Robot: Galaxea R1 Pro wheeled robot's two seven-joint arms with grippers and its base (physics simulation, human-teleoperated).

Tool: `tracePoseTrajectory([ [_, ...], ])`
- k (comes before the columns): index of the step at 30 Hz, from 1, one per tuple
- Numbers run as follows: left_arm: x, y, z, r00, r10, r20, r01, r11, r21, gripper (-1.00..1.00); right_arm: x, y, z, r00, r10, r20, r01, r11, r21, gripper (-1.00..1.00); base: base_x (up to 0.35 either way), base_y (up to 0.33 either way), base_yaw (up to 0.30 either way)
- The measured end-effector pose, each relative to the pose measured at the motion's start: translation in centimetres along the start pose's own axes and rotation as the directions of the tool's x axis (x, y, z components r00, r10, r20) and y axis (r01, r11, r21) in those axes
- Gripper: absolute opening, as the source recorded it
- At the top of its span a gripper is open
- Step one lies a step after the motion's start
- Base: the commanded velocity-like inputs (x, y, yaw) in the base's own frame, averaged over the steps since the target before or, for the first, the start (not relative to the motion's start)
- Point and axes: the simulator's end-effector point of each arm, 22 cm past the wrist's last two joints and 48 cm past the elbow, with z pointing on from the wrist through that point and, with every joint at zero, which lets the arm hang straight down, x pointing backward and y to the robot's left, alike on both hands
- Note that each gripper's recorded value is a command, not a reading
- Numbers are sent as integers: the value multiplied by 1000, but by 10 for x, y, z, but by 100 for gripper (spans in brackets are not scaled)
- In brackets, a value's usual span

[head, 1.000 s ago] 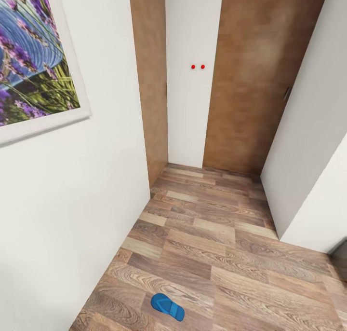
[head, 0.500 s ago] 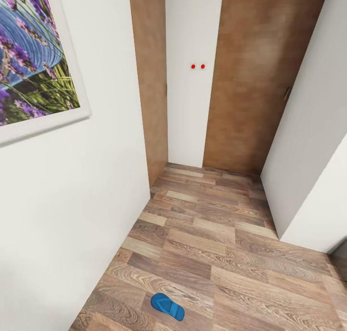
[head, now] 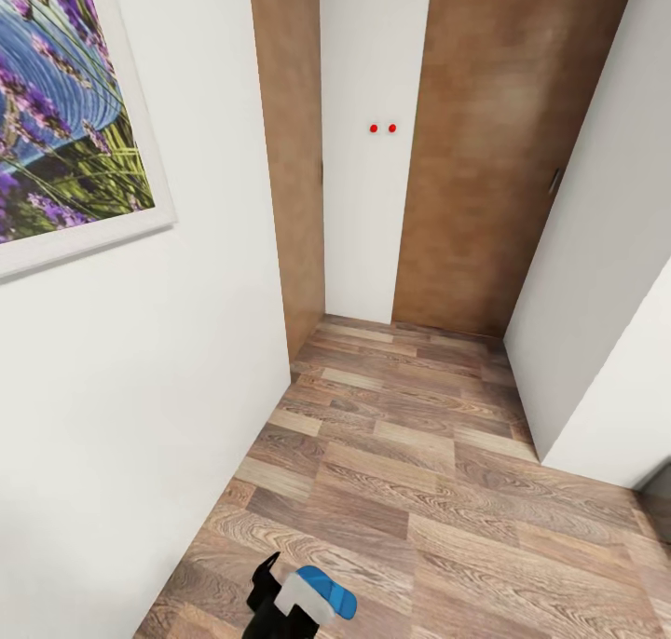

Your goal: In the bedroom, move the book from the bed onto either nightstand, and place the two sandals side by side next to the bed.

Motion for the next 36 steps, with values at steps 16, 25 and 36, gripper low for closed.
tracePoseTrajectory([
  [16, 31, 11, -3, 981, 190, -43, -190, 982, -2, 100, 0, 0, 0, 1000, 2, 0, -2, 1000, 1, 100, 0, 0, -14],
  [25, 31, 9, -3, 980, 194, -42, -195, 981, 1, 100, -1, 0, 0, 1000, 2, 2, -2, 1000, 1, 100, 0, 0, -249],
  [36, 34, 2, -3, 979, 197, -43, -195, 980, 39, 100, -2, 0, 0, 1000, 4, 6, -4, 1000, 1, 100, 0, 0, -281],
])
